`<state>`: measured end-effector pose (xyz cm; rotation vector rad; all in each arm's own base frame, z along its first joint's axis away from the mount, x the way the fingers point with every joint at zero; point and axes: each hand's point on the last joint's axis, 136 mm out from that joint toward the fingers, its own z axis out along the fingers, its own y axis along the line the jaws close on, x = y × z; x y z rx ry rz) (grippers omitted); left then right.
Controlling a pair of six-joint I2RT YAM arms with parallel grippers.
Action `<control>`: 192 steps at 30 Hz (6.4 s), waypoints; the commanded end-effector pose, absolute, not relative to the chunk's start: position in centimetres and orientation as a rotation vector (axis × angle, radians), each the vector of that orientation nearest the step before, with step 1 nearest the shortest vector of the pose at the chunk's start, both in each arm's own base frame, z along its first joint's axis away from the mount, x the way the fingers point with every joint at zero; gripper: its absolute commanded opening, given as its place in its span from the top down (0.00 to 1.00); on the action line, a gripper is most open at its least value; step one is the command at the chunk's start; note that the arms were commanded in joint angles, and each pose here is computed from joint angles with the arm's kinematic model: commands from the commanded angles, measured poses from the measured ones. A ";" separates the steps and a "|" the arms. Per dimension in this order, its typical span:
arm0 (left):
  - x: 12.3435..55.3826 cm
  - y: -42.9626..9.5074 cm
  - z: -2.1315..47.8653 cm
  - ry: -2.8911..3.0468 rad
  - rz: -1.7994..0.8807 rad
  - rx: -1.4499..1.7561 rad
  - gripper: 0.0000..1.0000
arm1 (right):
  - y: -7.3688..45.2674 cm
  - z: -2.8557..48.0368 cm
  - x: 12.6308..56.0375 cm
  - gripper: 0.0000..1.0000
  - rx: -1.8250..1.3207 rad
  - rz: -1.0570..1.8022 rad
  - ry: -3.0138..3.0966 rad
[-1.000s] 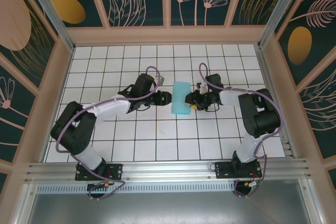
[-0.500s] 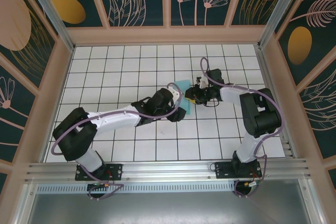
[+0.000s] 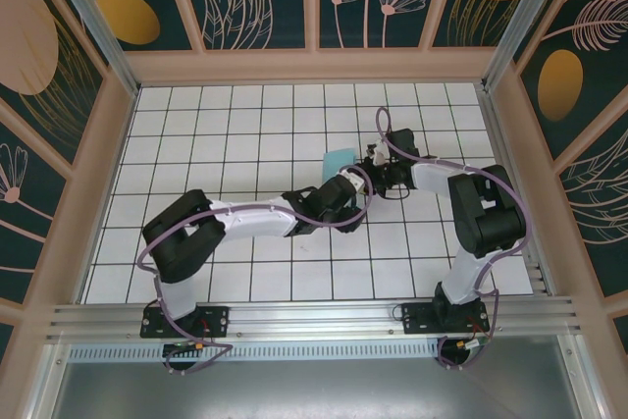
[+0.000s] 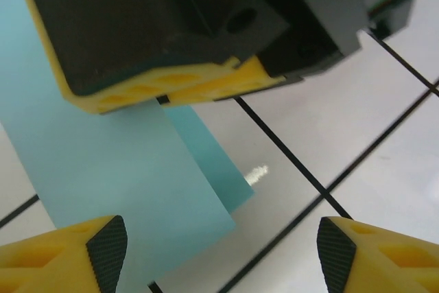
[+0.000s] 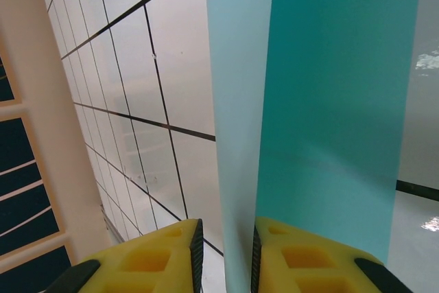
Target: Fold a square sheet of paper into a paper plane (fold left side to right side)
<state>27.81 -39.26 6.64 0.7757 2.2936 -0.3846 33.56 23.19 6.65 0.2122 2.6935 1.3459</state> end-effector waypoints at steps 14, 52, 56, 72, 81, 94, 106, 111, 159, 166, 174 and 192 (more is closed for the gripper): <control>28.3 -40.0 7.3 2.274 -0.331 0.812 0.62 | 22.8 6.8 33.5 0.73 0.216 1.317 2.702; 29.8 -37.6 7.9 2.403 -0.706 0.732 1.00 | 19.2 7.3 30.0 0.78 0.222 1.219 2.630; 30.3 -36.8 7.4 2.420 -0.660 0.715 1.00 | 20.5 5.2 28.8 0.87 0.222 1.204 2.693; 32.6 -35.0 6.0 2.456 -0.437 0.718 1.00 | 20.7 0.7 28.1 0.88 0.202 0.925 2.869; 33.7 -34.5 4.8 2.471 -0.349 0.737 1.00 | 20.3 -0.2 27.7 0.88 0.194 0.863 2.910; 34.6 -33.7 4.5 2.456 -0.269 0.764 1.00 | 20.4 -0.3 27.5 0.88 0.183 0.859 2.920; 35.4 -33.9 3.5 2.462 -0.246 0.775 1.00 | 20.5 -0.3 27.6 0.88 0.180 0.863 2.923; 35.7 -33.7 3.0 2.472 -0.228 0.772 1.00 | 20.5 -0.3 27.5 0.88 0.176 0.863 2.925; 36.6 -33.6 0.7 2.501 -0.187 0.766 1.00 | 20.9 -0.5 27.4 0.88 0.162 0.870 2.937; 35.8 -33.1 -0.7 2.537 -0.180 0.778 1.00 | 21.9 2.3 28.5 0.85 0.144 1.048 2.827; 35.6 -33.0 -1.0 2.544 -0.187 0.781 1.00 | 21.7 7.0 31.1 0.84 0.195 1.212 2.656; 35.8 -32.8 -0.8 2.538 -0.171 0.751 1.00 | 25.5 5.7 36.5 0.88 0.262 1.220 2.616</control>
